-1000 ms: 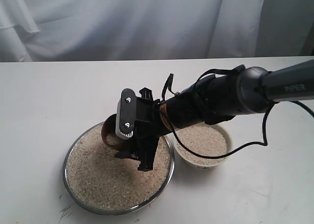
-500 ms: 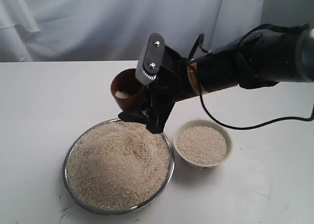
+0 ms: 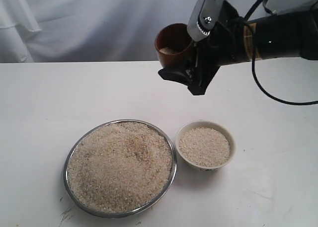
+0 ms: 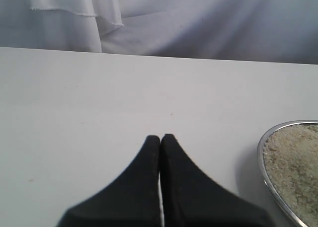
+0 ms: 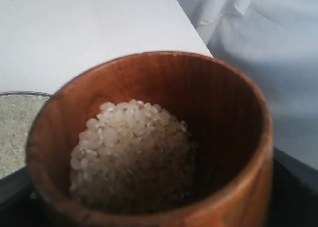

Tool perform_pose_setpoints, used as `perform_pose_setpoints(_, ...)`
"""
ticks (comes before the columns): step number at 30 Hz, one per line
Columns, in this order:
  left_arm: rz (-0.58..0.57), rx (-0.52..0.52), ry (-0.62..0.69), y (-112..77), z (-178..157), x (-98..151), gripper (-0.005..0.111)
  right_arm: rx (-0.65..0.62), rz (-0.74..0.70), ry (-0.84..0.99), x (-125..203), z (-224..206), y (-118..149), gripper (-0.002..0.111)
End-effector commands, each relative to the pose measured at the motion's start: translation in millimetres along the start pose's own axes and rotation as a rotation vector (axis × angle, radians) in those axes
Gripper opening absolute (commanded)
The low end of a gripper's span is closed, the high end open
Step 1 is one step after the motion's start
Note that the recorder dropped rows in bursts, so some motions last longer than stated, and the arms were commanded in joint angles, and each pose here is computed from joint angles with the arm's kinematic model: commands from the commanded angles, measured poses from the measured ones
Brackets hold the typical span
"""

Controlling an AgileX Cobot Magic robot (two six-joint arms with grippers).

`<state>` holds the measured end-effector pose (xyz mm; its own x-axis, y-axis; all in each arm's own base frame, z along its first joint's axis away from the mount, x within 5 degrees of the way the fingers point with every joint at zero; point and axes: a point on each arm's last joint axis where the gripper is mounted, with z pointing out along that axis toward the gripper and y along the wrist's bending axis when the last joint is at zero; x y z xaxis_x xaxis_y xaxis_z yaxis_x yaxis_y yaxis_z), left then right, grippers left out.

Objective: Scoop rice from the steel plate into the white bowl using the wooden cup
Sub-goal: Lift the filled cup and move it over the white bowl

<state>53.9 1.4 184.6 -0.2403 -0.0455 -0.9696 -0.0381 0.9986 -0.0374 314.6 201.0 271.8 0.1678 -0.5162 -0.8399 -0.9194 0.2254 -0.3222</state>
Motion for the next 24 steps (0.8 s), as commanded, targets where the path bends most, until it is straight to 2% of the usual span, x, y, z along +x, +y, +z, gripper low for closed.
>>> perform_pose_setpoints(1,0.001,0.003,-0.012,-0.1,0.2,0.2,0.000,0.074,-0.018,0.030,14.0,-24.5,-9.7,0.000)
perform_pose_setpoints(4,0.001,0.003,-0.012,-0.1,0.2,0.2,0.000,0.107,-0.066,0.063,23.4,-33.2,-11.8,0.000)
perform_pose_setpoints(8,0.001,0.003,-0.012,-0.1,0.2,0.2,0.000,0.207,-0.250,0.197,38.8,-41.0,-14.2,0.000)
perform_pose_setpoints(20,0.001,0.003,-0.012,-0.1,0.2,0.2,0.000,0.163,-0.414,0.359,75.4,-40.1,6.5,0.000)
perform_pose_setpoints(24,0.001,0.003,-0.012,-0.1,0.2,0.2,0.000,0.152,-0.593,0.467,86.8,-41.6,9.5,0.000)
